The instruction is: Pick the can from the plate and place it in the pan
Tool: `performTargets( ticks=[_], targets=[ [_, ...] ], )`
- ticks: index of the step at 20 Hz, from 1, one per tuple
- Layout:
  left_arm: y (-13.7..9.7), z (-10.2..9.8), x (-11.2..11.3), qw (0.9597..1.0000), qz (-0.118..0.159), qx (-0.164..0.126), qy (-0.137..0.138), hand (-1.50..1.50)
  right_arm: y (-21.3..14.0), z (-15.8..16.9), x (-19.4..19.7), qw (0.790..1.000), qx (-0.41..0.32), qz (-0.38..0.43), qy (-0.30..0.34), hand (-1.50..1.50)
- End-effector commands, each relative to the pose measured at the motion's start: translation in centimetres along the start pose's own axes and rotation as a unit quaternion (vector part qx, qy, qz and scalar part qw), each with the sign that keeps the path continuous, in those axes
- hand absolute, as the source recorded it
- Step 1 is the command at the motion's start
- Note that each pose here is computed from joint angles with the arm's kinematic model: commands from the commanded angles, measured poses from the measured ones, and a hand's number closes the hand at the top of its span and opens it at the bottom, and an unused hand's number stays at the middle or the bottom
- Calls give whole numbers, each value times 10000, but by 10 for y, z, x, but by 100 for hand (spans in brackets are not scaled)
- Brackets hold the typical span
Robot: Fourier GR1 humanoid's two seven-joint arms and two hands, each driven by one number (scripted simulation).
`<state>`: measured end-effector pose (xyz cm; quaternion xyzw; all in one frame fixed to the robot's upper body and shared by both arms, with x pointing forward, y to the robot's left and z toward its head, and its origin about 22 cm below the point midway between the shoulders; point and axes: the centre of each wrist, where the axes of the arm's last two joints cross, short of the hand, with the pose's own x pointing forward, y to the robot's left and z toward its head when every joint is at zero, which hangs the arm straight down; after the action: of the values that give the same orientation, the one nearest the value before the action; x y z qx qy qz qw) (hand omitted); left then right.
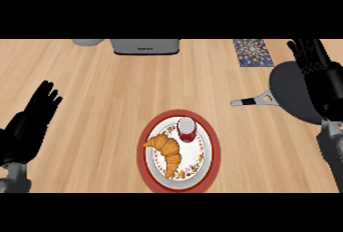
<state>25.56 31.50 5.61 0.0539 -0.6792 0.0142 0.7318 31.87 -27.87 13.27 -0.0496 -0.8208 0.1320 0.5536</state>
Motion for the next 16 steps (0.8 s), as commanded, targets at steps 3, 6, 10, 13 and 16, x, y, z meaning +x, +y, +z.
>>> performTargets(
  ticks=[3, 6, 10, 13, 16],
  targets=[
    [-27, -5, 0, 9993, -14, 46, -372, 0, 39, -4, 13, 9976, -373, -451, -376, 150],
    [-25, -6, 23, 9988, -123, 116, -452, 0, 91, -20, 30, 9931, -509, -937, -479, 150],
    [-25, -13, 5, 9997, 72, 203, -100, 0, 89, 43, -3, 9831, -1212, 1364, -132, 150],
    [-35, -4, -1, 9998, 78, 206, -13, 0, 92, 101, -12, 9777, -1088, 1714, 540, -150],
    [-44, -4, 4, 9997, 148, 207, -21, 0, 77, 128, 3, 9617, -1037, 2436, 712, -150]
  ],
)
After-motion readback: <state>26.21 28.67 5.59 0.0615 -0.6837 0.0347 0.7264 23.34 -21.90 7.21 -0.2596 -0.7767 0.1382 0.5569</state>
